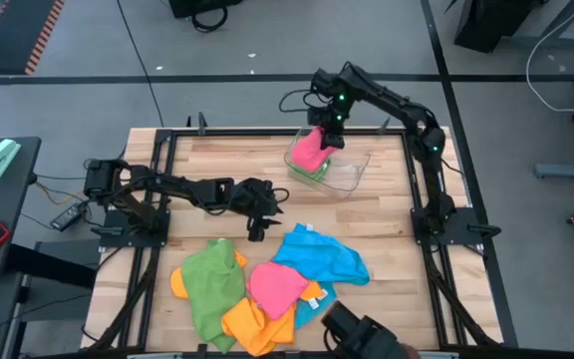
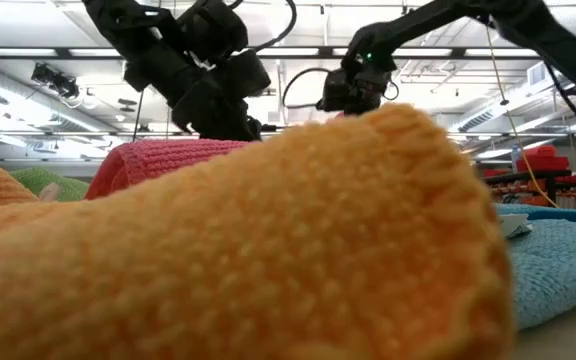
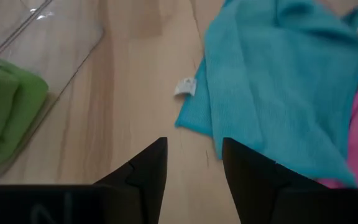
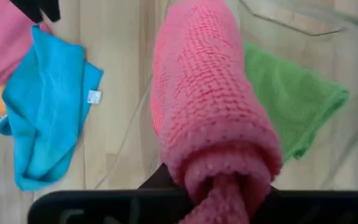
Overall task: Fold microfiber towels
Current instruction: Stack the top pink towel on top of the green towel
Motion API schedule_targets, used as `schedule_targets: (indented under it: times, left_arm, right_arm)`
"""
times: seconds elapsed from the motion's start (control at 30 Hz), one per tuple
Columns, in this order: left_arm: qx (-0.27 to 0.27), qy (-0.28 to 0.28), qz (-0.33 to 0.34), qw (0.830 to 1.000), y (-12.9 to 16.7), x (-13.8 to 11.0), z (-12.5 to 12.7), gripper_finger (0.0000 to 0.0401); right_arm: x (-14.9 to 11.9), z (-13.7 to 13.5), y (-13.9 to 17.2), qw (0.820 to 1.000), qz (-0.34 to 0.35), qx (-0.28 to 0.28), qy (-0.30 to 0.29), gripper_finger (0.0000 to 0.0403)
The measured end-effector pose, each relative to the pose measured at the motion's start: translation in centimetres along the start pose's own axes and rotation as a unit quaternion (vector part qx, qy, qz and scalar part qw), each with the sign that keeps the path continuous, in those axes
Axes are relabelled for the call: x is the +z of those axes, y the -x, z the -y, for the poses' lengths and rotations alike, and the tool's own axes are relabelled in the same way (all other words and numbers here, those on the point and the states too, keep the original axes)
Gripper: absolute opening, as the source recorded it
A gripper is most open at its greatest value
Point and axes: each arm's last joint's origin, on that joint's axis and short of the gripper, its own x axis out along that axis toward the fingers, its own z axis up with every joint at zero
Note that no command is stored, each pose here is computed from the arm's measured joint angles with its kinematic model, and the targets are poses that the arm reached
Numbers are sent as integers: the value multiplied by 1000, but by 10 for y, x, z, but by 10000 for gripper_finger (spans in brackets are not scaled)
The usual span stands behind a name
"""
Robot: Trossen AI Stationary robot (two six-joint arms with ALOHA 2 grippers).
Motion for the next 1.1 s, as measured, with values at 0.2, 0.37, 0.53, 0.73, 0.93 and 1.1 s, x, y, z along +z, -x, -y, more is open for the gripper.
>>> schedule_targets:
  times: [0.2, 0.37, 0.53, 0.73, 0.93, 1.1]
  left_arm:
    - [0, 88, 10, 996, 0, 2, 0, 162]
    - [0, 118, 14, 993, 0, 3, 0, 162]
    - [1, 117, 24, 993, 0, 5, -1, 162]
    - [-1, 115, 23, 993, 0, 5, 1, 162]
    - [1, 116, 23, 993, 0, 5, 0, 162]
    - [0, 116, 23, 993, 0, 5, 1, 162]
  right_arm:
    - [-1, 7, -14, 999, -29, 12, 9, 19]
    - [0, 12, -24, 999, -32, 32, 30, 19]
    - [1, 19, -39, 996, -31, 62, 52, 19]
    - [-1, 19, -30, 994, 4, 80, 80, 19]
    - [-5, 24, -27, 992, 21, 90, 81, 19]
    - [-6, 17, -23, 991, 19, 101, 87, 19]
